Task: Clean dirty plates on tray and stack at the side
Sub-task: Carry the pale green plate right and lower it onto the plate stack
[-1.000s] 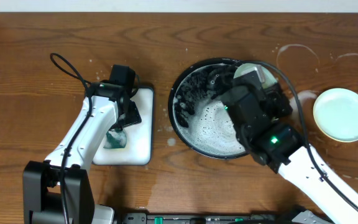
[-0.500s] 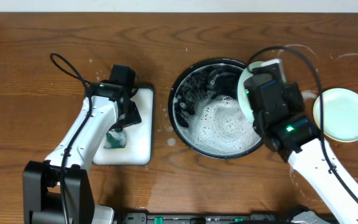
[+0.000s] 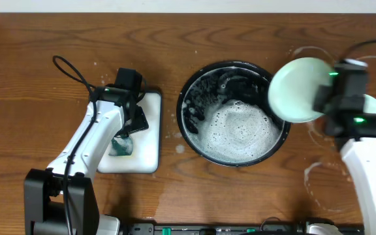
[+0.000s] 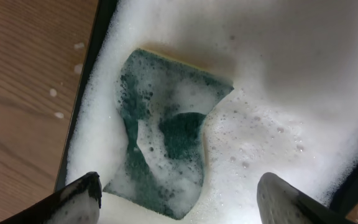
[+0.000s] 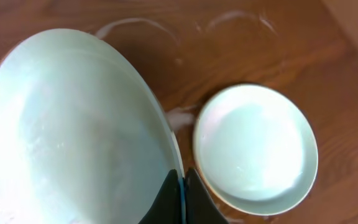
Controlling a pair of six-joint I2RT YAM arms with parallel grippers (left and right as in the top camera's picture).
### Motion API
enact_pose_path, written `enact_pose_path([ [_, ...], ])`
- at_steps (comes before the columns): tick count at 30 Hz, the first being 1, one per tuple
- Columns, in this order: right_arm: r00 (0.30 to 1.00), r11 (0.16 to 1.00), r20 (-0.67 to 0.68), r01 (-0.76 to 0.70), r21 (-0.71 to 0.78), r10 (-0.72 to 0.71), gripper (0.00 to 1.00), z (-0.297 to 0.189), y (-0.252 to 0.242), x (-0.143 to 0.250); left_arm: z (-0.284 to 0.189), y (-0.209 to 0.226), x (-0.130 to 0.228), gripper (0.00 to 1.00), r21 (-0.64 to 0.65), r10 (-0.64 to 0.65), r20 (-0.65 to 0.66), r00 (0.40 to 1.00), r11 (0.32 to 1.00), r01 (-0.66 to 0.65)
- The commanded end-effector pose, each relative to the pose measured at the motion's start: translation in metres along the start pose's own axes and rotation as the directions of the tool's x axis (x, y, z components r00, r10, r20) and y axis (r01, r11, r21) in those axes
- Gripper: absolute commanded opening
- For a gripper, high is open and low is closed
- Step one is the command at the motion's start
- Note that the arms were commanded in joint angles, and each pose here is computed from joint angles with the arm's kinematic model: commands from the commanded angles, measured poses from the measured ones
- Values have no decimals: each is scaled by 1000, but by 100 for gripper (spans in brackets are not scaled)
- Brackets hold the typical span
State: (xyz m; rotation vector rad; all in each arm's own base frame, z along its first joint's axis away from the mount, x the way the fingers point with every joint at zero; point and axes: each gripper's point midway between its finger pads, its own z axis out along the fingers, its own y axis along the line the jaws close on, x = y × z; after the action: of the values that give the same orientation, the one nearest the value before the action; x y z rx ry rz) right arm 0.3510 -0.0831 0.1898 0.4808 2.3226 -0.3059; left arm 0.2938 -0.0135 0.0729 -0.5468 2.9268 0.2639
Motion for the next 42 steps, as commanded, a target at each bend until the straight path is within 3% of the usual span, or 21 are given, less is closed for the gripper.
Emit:
enact_pose_path([
  [1, 963, 955, -66, -269, -123, 262, 1, 13, -18, -2, -3, 2, -3, 82, 0, 0, 11, 1000, 1000, 0],
  [7, 809, 814, -85, -578, 61, 581, 1, 46, -120, 17, -3, 2, -3, 82, 0, 0, 11, 1000, 1000, 0],
  [15, 648, 673, -185, -694, 257, 739, 1, 92, -192, 86, -3, 2, -3, 82, 0, 0, 11, 1000, 1000, 0],
  [16, 658, 688, -203, -689, 227, 725, 8, 97, -190, 86, -3, 2, -3, 82, 0, 0, 11, 1000, 1000, 0],
  [17, 698, 732, -226, -664, 150, 679, 25, 102, -183, 80, -3, 2, -3, 82, 0, 0, 11, 1000, 1000, 0],
  [18, 760, 784, -241, -621, 4, 603, 56, 104, -167, 65, -3, 2, -3, 82, 0, 0, 11, 1000, 1000, 0],
  [19, 783, 794, -234, -604, -66, 576, 59, 102, -158, 54, -3, 2, -3, 82, 0, 0, 11, 1000, 1000, 0],
  [26, 887, 806, -81, -449, -385, 455, 59, 51, -91, -23, -3, 2, -3, 82, 0, 0, 11, 1000, 1000, 0],
  [30, 938, 788, -31, -308, -534, 346, 59, 5, -27, -45, -3, 2, -3, 82, 0, 0, 11, 1000, 1000, 0],
  [35, 996, 716, 9, -61, -695, 94, 54, -54, 65, -27, -3, 2, -3, 82, 0, 0, 11, 1000, 1000, 0],
  [39, 997, 713, 37, 72, -698, -65, 59, -77, 108, -1, -3, 2, -3, 82, 0, 0, 11, 1000, 1000, 0],
  [42, 983, 631, 99, 177, -755, -157, 61, -104, 142, 12, -3, 2, -3, 82, 0, 0, 11, 1000, 1000, 0],
])
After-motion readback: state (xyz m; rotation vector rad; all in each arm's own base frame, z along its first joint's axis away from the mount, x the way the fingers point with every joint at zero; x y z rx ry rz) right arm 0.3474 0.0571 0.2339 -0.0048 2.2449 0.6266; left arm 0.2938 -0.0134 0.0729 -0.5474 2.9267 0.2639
